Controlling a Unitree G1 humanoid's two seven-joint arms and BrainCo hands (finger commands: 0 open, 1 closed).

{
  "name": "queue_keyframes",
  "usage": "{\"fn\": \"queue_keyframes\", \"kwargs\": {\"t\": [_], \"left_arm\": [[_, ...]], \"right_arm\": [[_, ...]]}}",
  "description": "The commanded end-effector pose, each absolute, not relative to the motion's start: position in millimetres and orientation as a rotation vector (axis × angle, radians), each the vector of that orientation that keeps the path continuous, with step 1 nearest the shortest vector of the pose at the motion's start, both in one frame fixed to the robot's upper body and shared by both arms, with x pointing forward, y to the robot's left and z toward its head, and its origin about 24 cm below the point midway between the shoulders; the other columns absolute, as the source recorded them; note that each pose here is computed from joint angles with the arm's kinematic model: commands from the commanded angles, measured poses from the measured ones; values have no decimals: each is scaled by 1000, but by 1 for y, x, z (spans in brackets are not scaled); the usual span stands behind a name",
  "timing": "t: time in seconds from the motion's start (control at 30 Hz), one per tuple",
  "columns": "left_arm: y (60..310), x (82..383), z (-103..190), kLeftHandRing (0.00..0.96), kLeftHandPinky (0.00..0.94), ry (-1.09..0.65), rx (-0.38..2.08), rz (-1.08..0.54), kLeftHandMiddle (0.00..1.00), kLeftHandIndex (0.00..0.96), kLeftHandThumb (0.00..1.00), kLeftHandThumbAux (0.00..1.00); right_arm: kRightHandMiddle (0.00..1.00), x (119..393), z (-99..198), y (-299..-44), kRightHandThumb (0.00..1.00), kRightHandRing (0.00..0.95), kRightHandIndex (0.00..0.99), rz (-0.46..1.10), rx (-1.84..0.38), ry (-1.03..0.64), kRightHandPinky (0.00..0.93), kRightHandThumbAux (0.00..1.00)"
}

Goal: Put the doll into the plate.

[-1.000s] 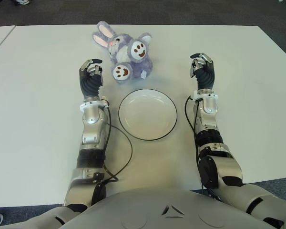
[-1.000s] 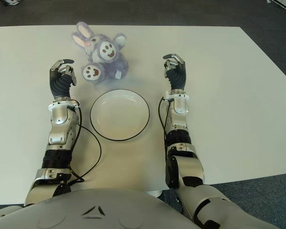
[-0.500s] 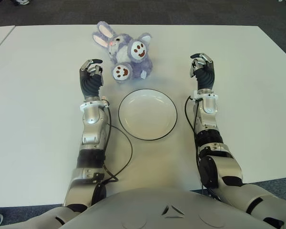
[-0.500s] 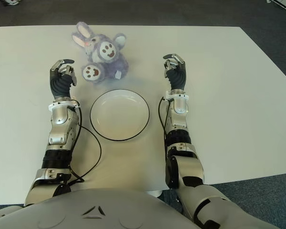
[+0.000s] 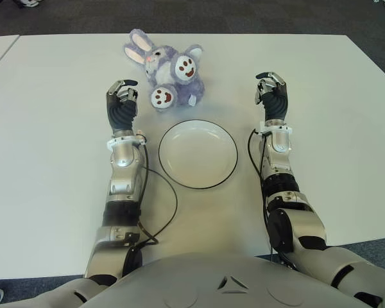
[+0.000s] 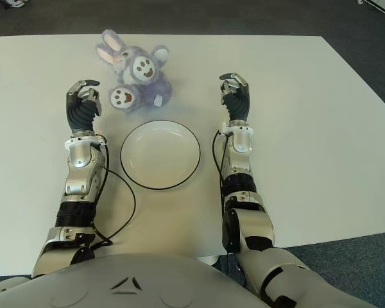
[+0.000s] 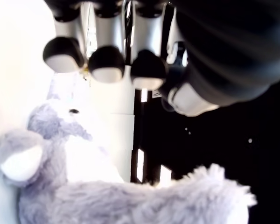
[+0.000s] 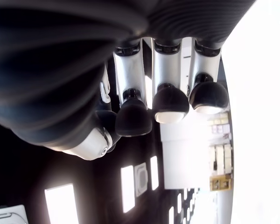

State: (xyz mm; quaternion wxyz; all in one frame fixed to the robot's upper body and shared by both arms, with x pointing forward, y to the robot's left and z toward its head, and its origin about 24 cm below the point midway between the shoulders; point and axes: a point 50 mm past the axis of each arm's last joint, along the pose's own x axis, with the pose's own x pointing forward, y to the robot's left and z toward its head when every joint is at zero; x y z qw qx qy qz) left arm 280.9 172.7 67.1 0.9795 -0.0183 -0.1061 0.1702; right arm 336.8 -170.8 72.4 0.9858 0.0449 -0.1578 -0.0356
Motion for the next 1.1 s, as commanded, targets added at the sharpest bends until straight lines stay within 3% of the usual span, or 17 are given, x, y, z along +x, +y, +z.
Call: {"fn": "queue_keyframes", "kwargs": {"t": [0.03, 0.83, 1.1], "left_arm": [[186, 263, 40, 883, 886, -112, 63, 375, 878, 443, 718, 701], [206, 285, 57, 872, 855, -226, 260, 315, 862, 443, 717, 702], [218, 300, 80, 864, 863, -349, 536, 282, 853, 444, 717, 700]], "right_arm": [[851, 322, 34, -168, 706, 860, 440, -90, 110, -166, 826, 719], [849, 326, 35, -160, 708, 855, 441, -92, 109, -116, 828, 717], [857, 329, 36, -156, 706, 864, 440, -91, 107, -100, 829, 719]]}}
